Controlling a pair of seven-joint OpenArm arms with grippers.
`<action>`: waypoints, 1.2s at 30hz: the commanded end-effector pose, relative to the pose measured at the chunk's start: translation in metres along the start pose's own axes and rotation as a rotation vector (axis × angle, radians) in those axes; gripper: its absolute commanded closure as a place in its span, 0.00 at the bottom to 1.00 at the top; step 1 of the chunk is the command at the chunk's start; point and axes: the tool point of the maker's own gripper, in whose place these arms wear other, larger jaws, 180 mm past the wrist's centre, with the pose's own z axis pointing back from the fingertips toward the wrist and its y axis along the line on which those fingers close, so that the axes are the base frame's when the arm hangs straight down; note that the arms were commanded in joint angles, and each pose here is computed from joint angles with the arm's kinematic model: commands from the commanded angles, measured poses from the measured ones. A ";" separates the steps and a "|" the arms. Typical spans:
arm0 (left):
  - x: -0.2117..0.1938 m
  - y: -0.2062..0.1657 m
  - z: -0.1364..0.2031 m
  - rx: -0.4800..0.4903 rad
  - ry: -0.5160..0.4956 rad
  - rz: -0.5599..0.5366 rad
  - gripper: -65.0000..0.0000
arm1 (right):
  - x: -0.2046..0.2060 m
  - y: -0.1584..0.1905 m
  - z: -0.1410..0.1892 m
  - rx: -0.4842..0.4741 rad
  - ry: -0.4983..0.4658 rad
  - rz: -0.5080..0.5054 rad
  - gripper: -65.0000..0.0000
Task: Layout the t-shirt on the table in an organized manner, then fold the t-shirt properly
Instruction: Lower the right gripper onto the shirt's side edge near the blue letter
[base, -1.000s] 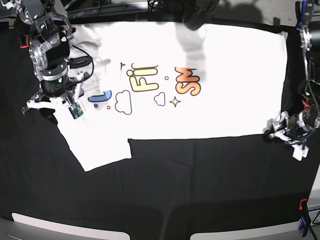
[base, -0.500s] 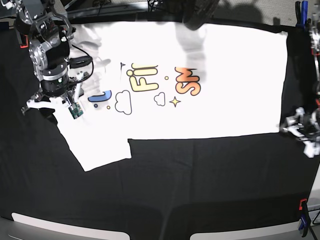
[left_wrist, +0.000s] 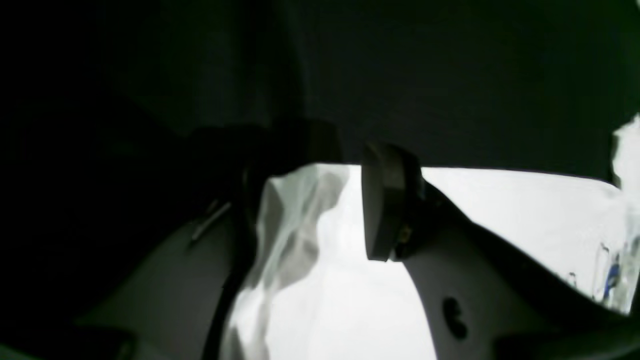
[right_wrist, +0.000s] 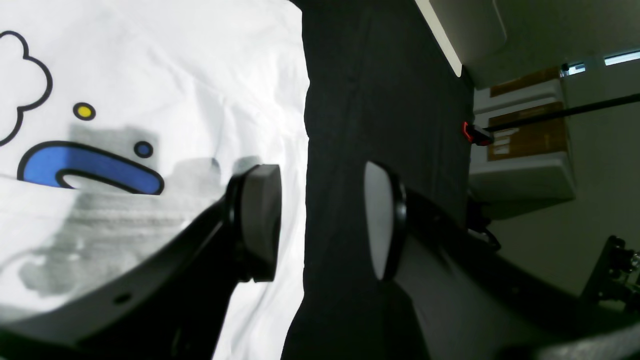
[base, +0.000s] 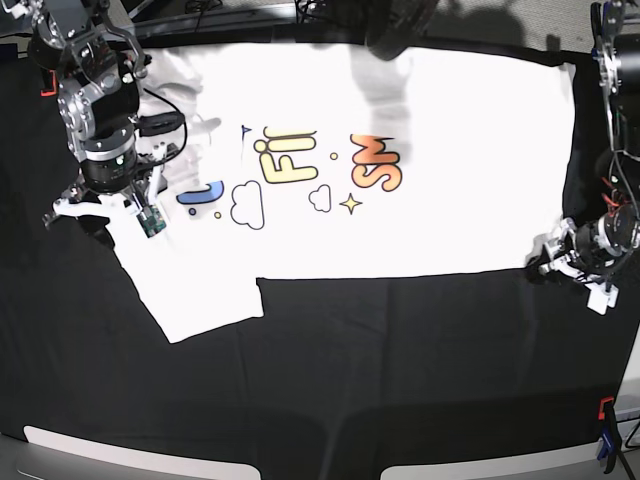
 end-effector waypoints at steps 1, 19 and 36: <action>-0.004 0.005 0.004 0.025 0.055 -0.018 0.60 | 0.008 -0.013 0.001 -0.041 -0.035 0.008 0.59; -0.002 0.002 0.008 -0.010 0.051 -0.081 1.00 | 0.008 -0.012 0.001 -0.038 -0.034 0.006 0.59; 0.005 0.001 0.008 -0.015 0.011 -0.078 1.00 | 0.075 0.017 -0.095 0.249 -0.064 -0.484 0.59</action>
